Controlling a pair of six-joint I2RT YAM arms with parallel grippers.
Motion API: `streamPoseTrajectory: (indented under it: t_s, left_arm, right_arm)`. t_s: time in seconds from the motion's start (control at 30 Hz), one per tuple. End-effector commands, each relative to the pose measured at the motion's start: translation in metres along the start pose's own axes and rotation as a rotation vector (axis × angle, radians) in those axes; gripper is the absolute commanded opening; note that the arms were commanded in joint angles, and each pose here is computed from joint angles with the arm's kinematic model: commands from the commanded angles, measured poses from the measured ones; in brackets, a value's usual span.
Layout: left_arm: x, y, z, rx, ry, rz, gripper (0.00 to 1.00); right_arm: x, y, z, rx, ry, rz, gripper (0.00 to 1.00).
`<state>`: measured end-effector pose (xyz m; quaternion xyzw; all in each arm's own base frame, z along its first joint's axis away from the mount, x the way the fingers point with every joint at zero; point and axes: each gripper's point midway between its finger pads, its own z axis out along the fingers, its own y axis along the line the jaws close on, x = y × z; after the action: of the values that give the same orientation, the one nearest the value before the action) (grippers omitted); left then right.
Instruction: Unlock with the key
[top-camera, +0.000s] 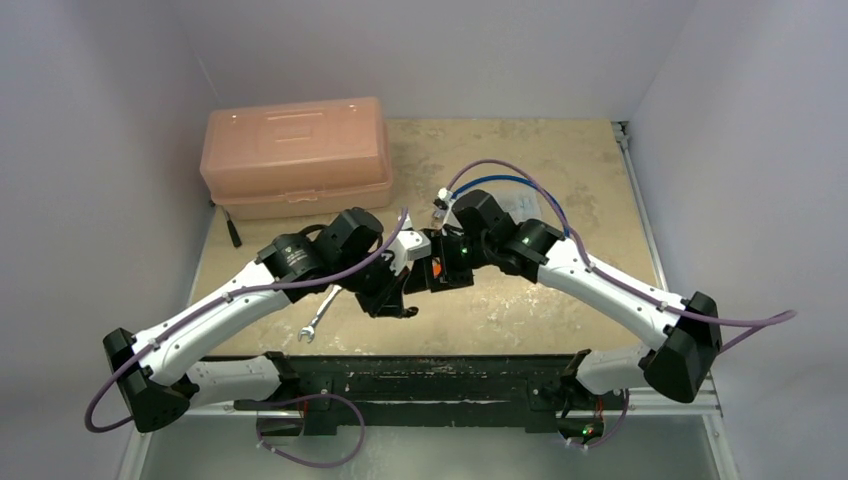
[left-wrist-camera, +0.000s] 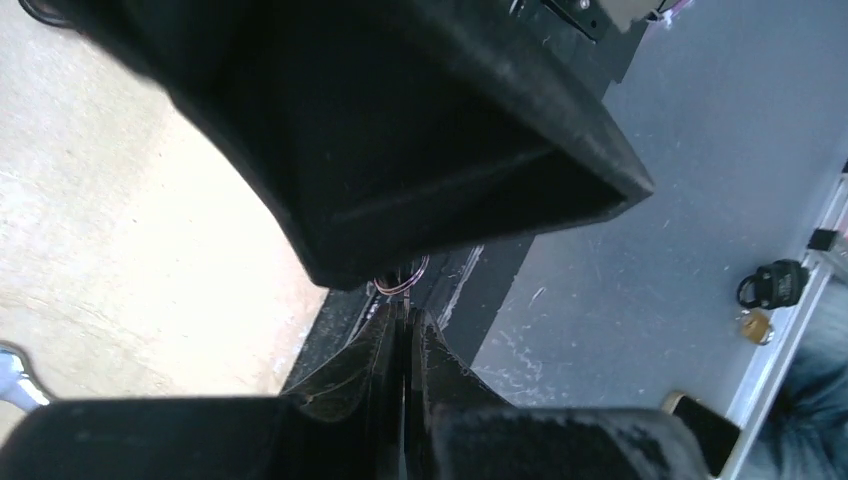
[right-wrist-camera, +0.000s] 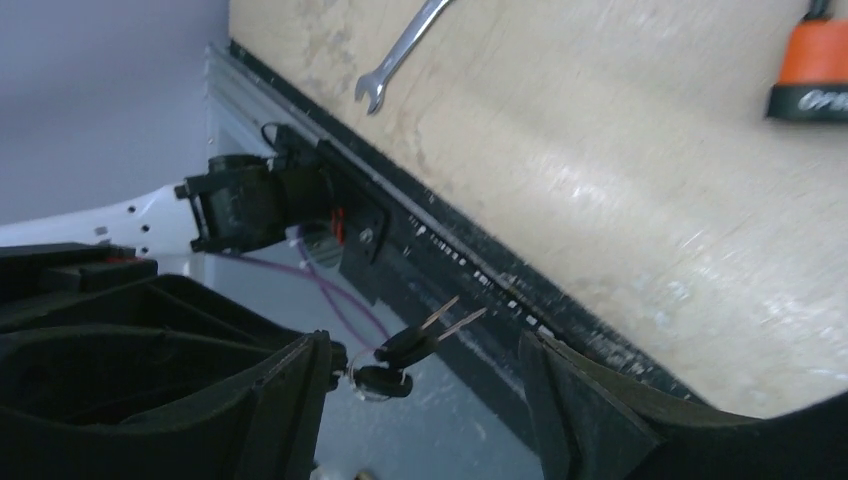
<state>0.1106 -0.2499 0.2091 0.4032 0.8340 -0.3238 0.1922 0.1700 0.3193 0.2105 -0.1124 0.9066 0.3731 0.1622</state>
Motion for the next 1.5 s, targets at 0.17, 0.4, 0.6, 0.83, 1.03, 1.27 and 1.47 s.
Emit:
streamPoseTrajectory:
  t_s: [0.17, 0.4, 0.6, 0.83, 1.03, 1.27, 1.47]
  left_arm:
    - [-0.02, -0.002, -0.003, -0.03, -0.013, 0.202, 0.0]
    - [-0.014, -0.01, 0.006, -0.011, 0.034, 0.233, 0.0]
    - [-0.013, -0.013, 0.009, -0.005, 0.048, 0.241, 0.0]
    - [-0.014, -0.011, 0.01, -0.024, 0.054, 0.246, 0.0]
    - [-0.014, -0.009, 0.01, -0.032, 0.056, 0.275, 0.0]
    - [-0.013, -0.006, 0.01, -0.045, 0.056, 0.272, 0.0]
    - [-0.012, -0.004, 0.009, -0.061, 0.05, 0.264, 0.0]
  right_arm:
    - [0.038, 0.023, 0.013, -0.215, 0.217, 0.111, 0.66]
    - [0.05, 0.006, 0.027, -0.159, 0.281, 0.101, 0.67]
    - [0.06, 0.003, 0.033, -0.178, 0.331, 0.109, 0.65]
    - [0.073, 0.0, 0.034, -0.174, 0.382, 0.1, 0.53]
    - [0.081, -0.003, 0.033, -0.177, 0.405, 0.103, 0.3]
    - [0.078, 0.006, 0.027, -0.212, 0.387, 0.122, 0.09]
    - [0.068, 0.013, 0.018, -0.222, 0.33, 0.14, 0.0]
